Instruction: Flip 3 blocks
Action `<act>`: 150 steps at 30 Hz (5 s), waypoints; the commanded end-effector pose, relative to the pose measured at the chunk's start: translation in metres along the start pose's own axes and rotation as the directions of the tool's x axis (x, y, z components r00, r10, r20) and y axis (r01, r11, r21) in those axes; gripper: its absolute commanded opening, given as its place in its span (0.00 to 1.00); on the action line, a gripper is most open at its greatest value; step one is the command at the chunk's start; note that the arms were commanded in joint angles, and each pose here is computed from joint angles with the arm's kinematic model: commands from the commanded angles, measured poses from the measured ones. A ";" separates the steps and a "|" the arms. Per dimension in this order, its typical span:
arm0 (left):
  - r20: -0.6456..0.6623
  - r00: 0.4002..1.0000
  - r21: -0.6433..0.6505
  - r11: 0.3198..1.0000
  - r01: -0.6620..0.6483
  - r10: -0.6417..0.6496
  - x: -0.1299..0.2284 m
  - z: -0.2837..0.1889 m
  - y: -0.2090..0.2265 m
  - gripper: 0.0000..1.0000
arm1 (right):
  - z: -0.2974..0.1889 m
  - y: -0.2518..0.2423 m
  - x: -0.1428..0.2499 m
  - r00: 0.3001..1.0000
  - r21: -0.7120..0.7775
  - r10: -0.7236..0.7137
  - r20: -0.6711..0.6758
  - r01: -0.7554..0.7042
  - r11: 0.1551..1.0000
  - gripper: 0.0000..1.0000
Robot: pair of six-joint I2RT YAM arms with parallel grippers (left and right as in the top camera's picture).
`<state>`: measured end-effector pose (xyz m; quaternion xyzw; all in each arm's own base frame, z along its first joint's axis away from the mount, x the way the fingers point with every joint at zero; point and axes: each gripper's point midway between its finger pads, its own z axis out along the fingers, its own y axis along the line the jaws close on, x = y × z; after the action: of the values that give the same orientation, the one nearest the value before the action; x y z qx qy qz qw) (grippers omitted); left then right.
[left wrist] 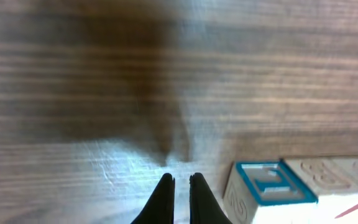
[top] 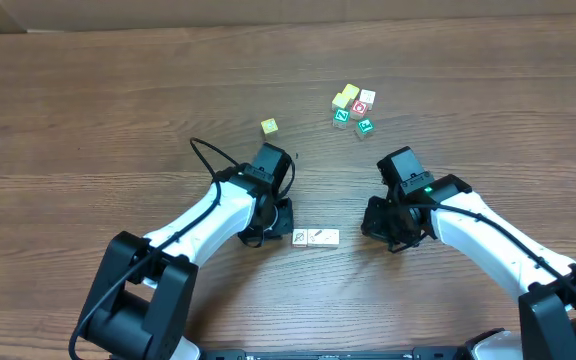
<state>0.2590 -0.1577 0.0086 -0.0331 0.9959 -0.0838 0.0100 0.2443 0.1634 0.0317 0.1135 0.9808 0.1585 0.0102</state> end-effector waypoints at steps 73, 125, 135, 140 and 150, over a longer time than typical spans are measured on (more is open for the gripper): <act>-0.078 0.997 0.066 0.998 0.007 -0.002 0.019 0.007 -0.014 0.04 | 0.031 0.038 0.030 1.000 -0.117 0.026 0.008 -0.025 0.993 0.04; 0.122 0.992 0.122 0.992 -0.035 0.020 -0.027 0.004 -0.033 0.04 | 0.036 0.071 0.082 0.991 -0.164 0.046 -0.128 -0.067 0.984 0.04; 0.160 0.987 0.107 0.994 -0.037 0.019 -0.035 0.003 -0.031 0.04 | 0.037 0.077 0.092 0.990 -0.167 0.010 -0.139 -0.033 0.985 0.04; 0.207 0.978 0.035 0.999 0.001 -0.008 -0.048 0.001 -0.012 0.04 | 0.018 0.086 0.079 0.994 -0.198 -0.055 -0.096 0.035 0.980 0.04; 0.046 0.989 0.092 0.987 0.135 -0.140 -0.033 -0.002 0.018 0.04 | 0.003 0.068 0.036 0.999 -0.177 0.041 0.005 -0.040 0.983 0.04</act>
<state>0.2982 -0.1323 0.0093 -0.0951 0.9882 -0.1046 0.0594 0.2096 0.2365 0.0385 0.1343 0.9618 0.2383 -0.0090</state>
